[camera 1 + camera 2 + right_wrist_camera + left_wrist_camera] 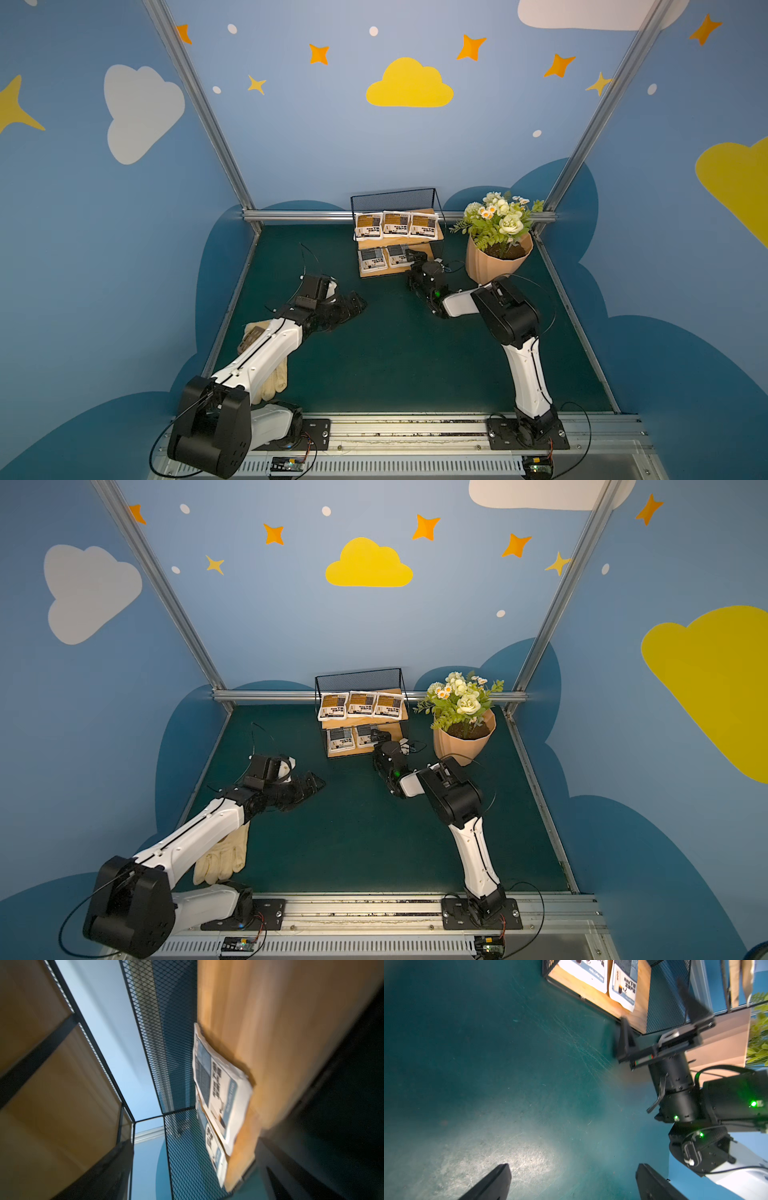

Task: Place the bagged coffee beans on the shelf by color
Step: Place the bagged coffee beans on the shelf, then reset both arms

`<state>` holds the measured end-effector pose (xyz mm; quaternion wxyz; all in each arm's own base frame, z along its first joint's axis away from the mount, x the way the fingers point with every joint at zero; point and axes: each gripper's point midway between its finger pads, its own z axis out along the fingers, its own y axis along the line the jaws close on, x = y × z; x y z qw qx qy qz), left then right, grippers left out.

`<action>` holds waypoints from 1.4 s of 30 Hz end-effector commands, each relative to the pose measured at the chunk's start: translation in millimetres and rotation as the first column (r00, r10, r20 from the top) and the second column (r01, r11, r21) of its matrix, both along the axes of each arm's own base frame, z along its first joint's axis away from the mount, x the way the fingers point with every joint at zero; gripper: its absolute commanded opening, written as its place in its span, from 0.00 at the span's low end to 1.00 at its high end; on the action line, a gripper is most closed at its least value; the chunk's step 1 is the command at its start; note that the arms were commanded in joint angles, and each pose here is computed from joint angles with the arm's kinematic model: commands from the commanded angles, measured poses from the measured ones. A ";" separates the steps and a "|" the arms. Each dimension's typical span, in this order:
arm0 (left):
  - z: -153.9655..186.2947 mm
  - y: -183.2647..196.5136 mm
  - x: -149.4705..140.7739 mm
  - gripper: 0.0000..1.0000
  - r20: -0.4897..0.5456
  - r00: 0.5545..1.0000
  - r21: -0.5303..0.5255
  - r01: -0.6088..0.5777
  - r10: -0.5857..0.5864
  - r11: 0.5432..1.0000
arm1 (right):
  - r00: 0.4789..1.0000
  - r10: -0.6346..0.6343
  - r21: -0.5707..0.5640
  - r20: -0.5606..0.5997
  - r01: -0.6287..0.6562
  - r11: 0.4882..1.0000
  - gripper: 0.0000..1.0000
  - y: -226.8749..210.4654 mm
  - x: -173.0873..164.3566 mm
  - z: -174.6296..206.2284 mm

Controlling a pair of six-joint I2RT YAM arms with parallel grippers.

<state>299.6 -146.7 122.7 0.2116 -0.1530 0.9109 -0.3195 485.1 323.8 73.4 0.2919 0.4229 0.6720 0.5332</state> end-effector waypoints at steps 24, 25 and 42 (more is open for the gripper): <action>128.1 133.6 -7.7 1.00 0.730 0.675 0.349 -0.503 0.107 0.791 | 0.946 0.314 -0.864 0.080 -0.092 0.495 0.98 -175.1 -186.0 171.8; 129.5 138.2 -5.8 1.00 0.754 0.651 0.366 -0.526 0.086 0.768 | 0.949 0.299 -0.892 0.101 -0.047 0.449 0.98 -190.4 -187.5 184.6; 2.5 167.2 59.4 1.00 0.616 0.788 0.628 -0.472 -0.024 0.619 | 0.988 -0.140 -0.946 0.062 0.102 0.309 0.98 -375.9 -137.0 119.5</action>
